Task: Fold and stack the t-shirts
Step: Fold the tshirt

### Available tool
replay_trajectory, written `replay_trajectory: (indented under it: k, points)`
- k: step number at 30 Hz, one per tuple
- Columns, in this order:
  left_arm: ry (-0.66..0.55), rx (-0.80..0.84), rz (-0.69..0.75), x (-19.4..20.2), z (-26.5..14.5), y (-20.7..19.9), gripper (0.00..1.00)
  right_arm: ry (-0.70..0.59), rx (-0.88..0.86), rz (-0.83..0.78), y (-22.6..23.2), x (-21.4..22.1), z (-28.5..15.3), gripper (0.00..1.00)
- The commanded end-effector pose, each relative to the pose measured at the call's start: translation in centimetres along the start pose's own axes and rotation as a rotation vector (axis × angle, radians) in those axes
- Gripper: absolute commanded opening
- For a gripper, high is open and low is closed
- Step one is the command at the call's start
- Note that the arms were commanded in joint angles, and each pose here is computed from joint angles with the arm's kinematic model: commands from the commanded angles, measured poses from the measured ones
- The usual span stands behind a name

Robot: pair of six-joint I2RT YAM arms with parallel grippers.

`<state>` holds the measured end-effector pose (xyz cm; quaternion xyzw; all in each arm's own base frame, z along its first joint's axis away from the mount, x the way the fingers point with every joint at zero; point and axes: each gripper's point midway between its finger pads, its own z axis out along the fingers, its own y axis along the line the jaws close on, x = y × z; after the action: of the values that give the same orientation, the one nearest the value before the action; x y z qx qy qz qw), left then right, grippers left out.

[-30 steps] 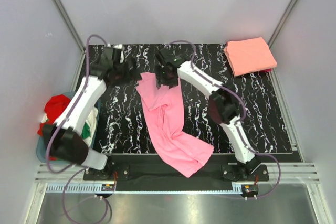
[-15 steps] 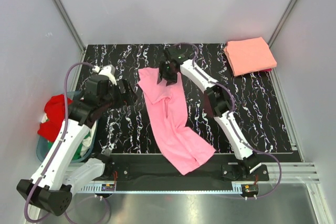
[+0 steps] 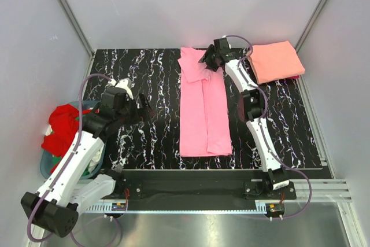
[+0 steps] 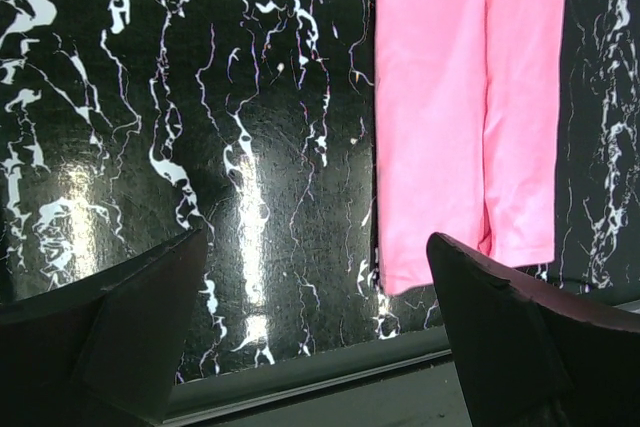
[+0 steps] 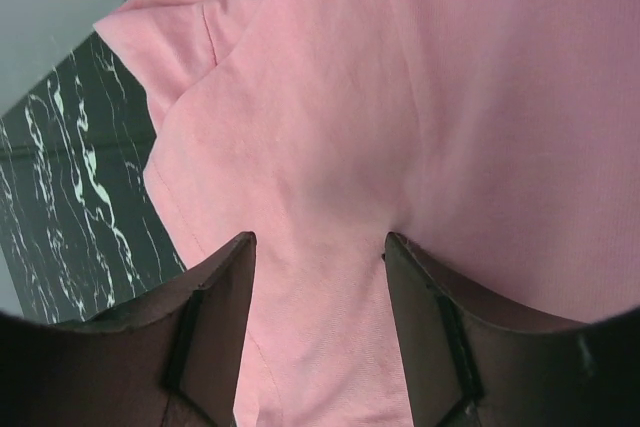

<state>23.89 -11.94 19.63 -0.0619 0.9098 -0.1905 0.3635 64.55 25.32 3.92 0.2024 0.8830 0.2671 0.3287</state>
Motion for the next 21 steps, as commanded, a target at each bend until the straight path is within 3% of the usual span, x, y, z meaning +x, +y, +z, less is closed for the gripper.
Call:
replay_trajectory:
  k: [1,4,11,12,14,15,17,18,19,20,21]
  points:
    - [-0.036,0.045,0.016,-1.1,0.6,-1.3,0.99,-0.044,0.062,0.023,-2.2,0.8,2.4,0.63]
    - [-0.033,0.045,0.007,-0.8,0.7,-1.5,0.99,-0.028,0.015,0.002,-1.2,1.0,2.3,0.66]
    - [-0.008,0.046,-0.002,0.6,1.0,-1.9,0.99,-0.028,-0.093,-0.126,3.2,-1.3,-2.0,0.94]
    - [-0.001,0.045,-0.002,0.9,1.1,-1.9,0.99,-0.062,-0.119,-0.145,5.2,-2.9,-4.5,1.0]
    - [0.009,0.063,-0.008,1.4,1.3,-2.3,0.99,-0.063,-0.115,-0.179,5.9,-3.4,-6.7,1.0]
    - [0.024,0.066,-0.01,2.0,1.7,-2.3,0.99,-0.111,-0.157,-0.212,8.6,-5.4,-10.5,1.0]
    - [0.037,0.094,-0.023,2.7,2.2,-2.9,0.99,-0.106,-0.095,-0.218,7.7,-5.3,-13.0,1.0]
    - [0.064,0.095,-0.029,3.9,2.9,-2.6,0.99,-0.156,-0.114,-0.231,9.6,-6.8,-17.7,1.0]
    - [0.059,0.124,-0.03,4.1,3.2,-3.2,0.99,-0.162,-0.101,-0.229,9.4,-6.7,-19.5,1.0]
    - [0.078,0.13,-0.051,4.8,3.7,-3.4,0.99,-0.107,-0.018,-0.221,6.1,-4.3,-19.3,1.0]
    - [0.11,0.131,-0.058,6.3,4.6,-3.0,0.98,-0.156,-0.044,-0.216,7.3,-5.0,-24.2,1.0]
